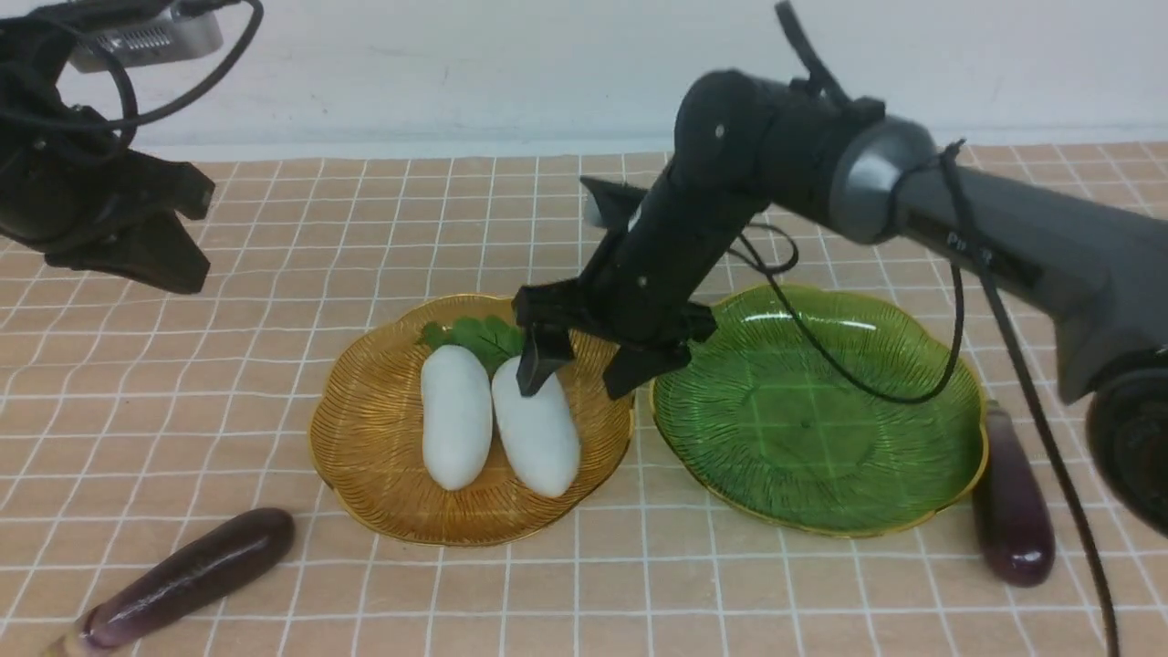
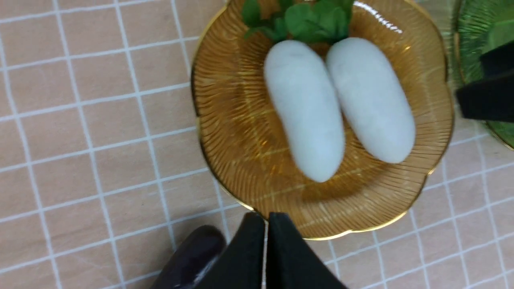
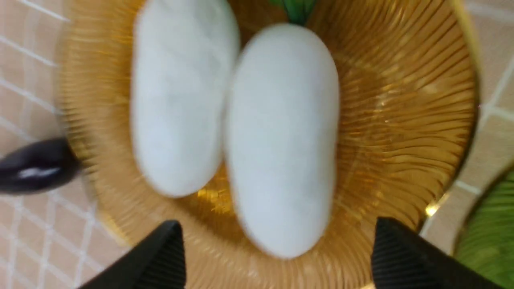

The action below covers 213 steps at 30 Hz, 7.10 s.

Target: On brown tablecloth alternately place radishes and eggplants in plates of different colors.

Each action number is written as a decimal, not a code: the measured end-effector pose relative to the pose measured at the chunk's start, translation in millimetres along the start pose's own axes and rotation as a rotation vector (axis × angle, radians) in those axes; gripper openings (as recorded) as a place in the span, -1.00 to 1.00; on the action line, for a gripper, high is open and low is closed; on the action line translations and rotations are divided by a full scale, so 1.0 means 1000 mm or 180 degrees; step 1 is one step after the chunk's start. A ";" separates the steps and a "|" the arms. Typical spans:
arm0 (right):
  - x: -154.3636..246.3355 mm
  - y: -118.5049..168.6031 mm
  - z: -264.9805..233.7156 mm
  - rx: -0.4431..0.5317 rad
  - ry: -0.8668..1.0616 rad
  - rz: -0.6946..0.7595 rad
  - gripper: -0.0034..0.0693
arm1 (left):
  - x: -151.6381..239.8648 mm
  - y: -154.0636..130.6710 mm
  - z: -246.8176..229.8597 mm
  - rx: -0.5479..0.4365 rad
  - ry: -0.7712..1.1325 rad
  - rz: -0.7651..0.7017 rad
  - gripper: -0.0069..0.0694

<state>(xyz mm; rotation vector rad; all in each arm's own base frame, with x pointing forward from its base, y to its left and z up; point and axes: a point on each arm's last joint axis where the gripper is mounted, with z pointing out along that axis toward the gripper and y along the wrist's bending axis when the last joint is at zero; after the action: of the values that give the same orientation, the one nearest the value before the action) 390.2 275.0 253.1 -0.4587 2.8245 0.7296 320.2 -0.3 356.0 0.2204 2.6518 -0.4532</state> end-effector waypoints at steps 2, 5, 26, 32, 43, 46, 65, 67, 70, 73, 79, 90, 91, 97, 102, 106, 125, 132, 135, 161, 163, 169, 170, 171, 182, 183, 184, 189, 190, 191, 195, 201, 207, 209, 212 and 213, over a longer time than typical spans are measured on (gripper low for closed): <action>0.005 0.012 -0.038 0.0026 -0.0207 -0.0170 0.46 | 0.000 -0.003 -0.004 0.0043 -0.0049 0.0048 -0.83; 0.022 0.021 -0.092 0.0251 -0.0474 -0.0392 0.24 | 0.002 -0.010 -0.014 0.0055 -0.0135 0.0112 -0.83; 0.170 -0.010 -0.189 0.1099 -0.0596 -0.0555 -0.50 | 0.093 -0.007 0.055 -0.0348 0.0894 0.0539 -0.51; 0.171 -0.011 -0.188 0.1099 -0.0573 -0.0570 -0.50 | 0.092 0.003 0.067 -0.0475 0.1048 0.0618 0.39; 0.172 -0.009 -0.185 0.0993 -0.0536 -0.0560 -0.50 | 0.095 0.045 0.156 -0.0587 0.1640 0.0803 0.63; 0.172 -0.009 -0.185 0.0977 -0.0526 -0.0596 -0.50 | 0.100 0.048 0.166 -0.0550 0.1800 0.0723 0.14; 0.161 -0.044 -0.205 0.2083 -0.0861 -0.0384 -0.50 | 0.012 -0.107 0.045 0.0264 0.0269 0.0681 -0.09; 0.160 -0.053 -0.209 0.2153 -0.0894 -0.0271 -0.50 | 0.007 -0.133 0.046 0.0415 0.0200 0.0738 -0.09; 0.159 -0.072 -0.219 0.2227 -0.0924 -0.0029 -0.50 | -0.001 -0.169 0.057 0.0585 0.0156 0.0869 -0.09; 0.160 -0.094 -0.229 0.2220 -0.0935 0.0304 -0.50 | -0.006 -0.204 0.078 0.0719 0.0166 0.0994 -0.09; 0.168 -0.126 -0.237 0.1848 -0.0883 0.0783 -0.50 | -0.015 -0.260 0.155 0.0897 0.0366 0.0980 -0.09; 0.196 -0.154 -0.178 0.1323 -0.0561 0.1023 -0.34 | -0.036 -0.282 0.250 0.0973 0.0299 0.0871 0.11; 0.197 -0.156 -0.174 0.1328 -0.0577 0.1013 -0.27 | -0.037 -0.282 0.251 0.0977 0.0268 0.0853 0.20; 0.198 -0.161 -0.166 0.1342 -0.0687 0.1014 0.16 | -0.050 -0.273 0.243 0.0963 0.0228 0.0633 0.65; 0.191 -0.170 -0.155 0.1336 -0.0624 0.1054 0.55 | -0.062 -0.265 0.229 0.0961 0.0206 0.0518 0.74; 0.184 -0.183 -0.136 0.1292 -0.0482 0.1151 0.73 | -0.076 -0.255 0.205 0.0950 0.0229 0.0491 0.56; 0.165 -0.226 -0.054 0.0915 -0.0122 0.1244 0.52 | -0.117 -0.233 0.119 0.0917 -0.0498 0.0731 -0.83; 0.180 -0.248 -0.086 0.1069 0.0055 0.1694 0.23 | -0.119 -0.225 0.105 0.0725 -0.0598 0.0804 -0.83; 0.186 -0.242 -0.120 0.1101 -0.0223 0.1801 0.23 | -0.124 -0.217 0.089 0.0669 -0.0711 0.0779 -0.83; 0.047 -0.135 -0.056 0.0603 0.0202 0.0366 0.55 | -0.050 -0.169 0.017 -0.0362 -0.0233 0.0911 -0.83; 0.048 -0.137 -0.058 0.0677 0.0224 0.0337 0.56 | -0.044 -0.167 0.009 -0.0422 -0.0254 0.0926 -0.83; 0.080 -0.112 -0.115 0.0843 -0.0035 0.0149 0.30 | -0.021 -0.159 -0.009 -0.0496 -0.0225 0.0910 -0.83; 0.092 -0.104 -0.131 0.0866 -0.0119 0.0104 0.21 | -0.015 -0.157 -0.015 -0.0506 -0.0240 0.0900 -0.83; 0.107 -0.094 -0.152 0.0888 -0.0242 0.0049 0.10 | -0.009 -0.155 -0.022 -0.0530 -0.0264 0.0897 -0.83; 0.303 -0.039 -0.278 0.1176 -0.3145 -0.0786 -0.85 | 0.042 -0.139 -0.039 -0.0426 -0.0825 0.0823 -0.83; 0.325 -0.039 -0.279 0.1148 -0.3485 -0.0805 -0.89 | 0.045 -0.138 -0.036 -0.0425 -0.0812 0.0816 -0.83; 0.341 -0.041 -0.277 0.1103 -0.3751 -0.0770 -0.91 | 0.049 -0.136 -0.033 -0.0430 -0.0785 0.0813 -0.83; 0.391 -0.057 -0.258 0.1192 -0.4320 -0.0720 -0.94 | 0.056 -0.132 -0.022 -0.0446 -0.0686 0.0812 -0.83; 0.396 -0.060 -0.254 0.1239 -0.4363 -0.0732 -0.94 | 0.056 -0.132 -0.021 -0.0447 -0.0686 0.0811 -0.83; 0.403 -0.065 -0.248 0.1327 -0.4433 -0.0765 -0.94 | 0.056 -0.132 -0.020 -0.0443 -0.0693 0.0811 -0.83; 0.407 -0.076 -0.234 0.1502 -0.4492 -0.0806 -0.94 | 0.057 -0.133 -0.020 -0.0412 -0.0744 0.0812 -0.83; 0.405 -0.077 -0.232 0.1371 -0.4564 -0.0688 -0.94 | 0.063 -0.131 -0.024 -0.0372 -0.0912 0.0829 -0.83; 0.405 -0.077 -0.232 0.1360 -0.4581 -0.0673 -0.95 | 0.096 -0.121 -0.037 -0.0319 -0.1291 0.0842 -0.83; 0.405 -0.077 -0.232 0.1356 -0.4579 -0.0667 -0.95 | 0.107 -0.117 -0.040 -0.0278 -0.1443 0.0820 -0.83; 0.405 -0.077 -0.232 0.1360 -0.4577 -0.0667 -0.95 | 0.130 -0.110 -0.044 -0.0184 -0.1727 0.0800 -0.83; 0.405 -0.077 -0.232 0.1360 -0.4577 -0.0667 -0.95 | 0.136 -0.108 -0.043 -0.0176 -0.1736 0.0791 -0.83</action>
<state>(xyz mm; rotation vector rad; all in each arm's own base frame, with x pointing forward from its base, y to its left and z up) 13.8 -5.1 315.7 -0.0532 1.4540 0.1886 158.2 -75.4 361.7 0.3485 2.0683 -0.3033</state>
